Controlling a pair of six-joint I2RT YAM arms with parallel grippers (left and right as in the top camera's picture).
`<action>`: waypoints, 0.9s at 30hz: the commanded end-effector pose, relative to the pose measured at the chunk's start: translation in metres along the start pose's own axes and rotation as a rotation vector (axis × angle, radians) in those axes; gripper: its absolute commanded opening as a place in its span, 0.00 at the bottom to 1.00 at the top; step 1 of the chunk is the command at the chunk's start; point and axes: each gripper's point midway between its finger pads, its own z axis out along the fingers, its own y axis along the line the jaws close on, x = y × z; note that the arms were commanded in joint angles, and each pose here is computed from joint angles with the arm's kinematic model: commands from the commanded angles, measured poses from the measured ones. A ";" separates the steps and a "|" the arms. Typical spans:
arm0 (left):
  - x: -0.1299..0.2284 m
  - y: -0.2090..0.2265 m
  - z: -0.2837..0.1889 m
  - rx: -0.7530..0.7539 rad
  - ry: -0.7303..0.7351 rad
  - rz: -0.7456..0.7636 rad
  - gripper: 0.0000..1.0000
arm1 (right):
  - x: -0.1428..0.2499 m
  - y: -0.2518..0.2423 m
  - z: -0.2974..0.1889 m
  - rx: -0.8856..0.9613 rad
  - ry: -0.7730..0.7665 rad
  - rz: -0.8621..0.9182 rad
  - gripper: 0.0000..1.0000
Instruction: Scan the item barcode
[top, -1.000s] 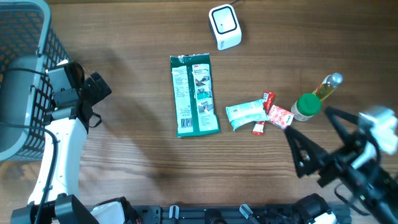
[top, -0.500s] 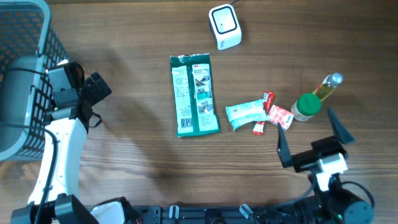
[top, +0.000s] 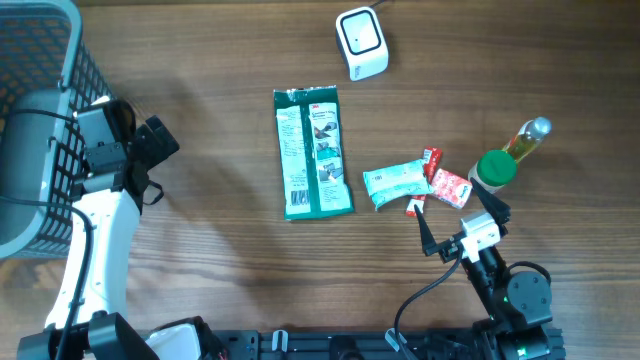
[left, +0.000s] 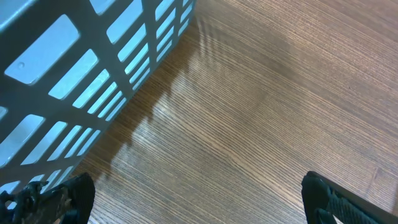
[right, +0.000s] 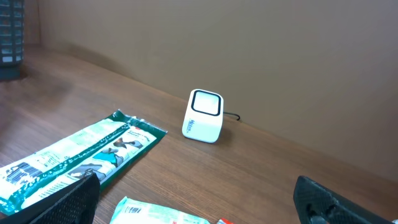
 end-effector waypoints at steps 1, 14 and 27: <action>-0.006 -0.002 -0.003 0.009 -0.016 0.009 1.00 | -0.003 0.001 -0.001 -0.009 -0.015 0.002 1.00; -0.006 -0.001 -0.003 0.009 -0.016 0.009 1.00 | -0.003 0.001 -0.001 -0.009 -0.015 0.002 1.00; -0.055 0.013 -0.220 0.194 -0.571 -0.072 1.00 | -0.003 0.001 -0.001 -0.009 -0.015 0.002 1.00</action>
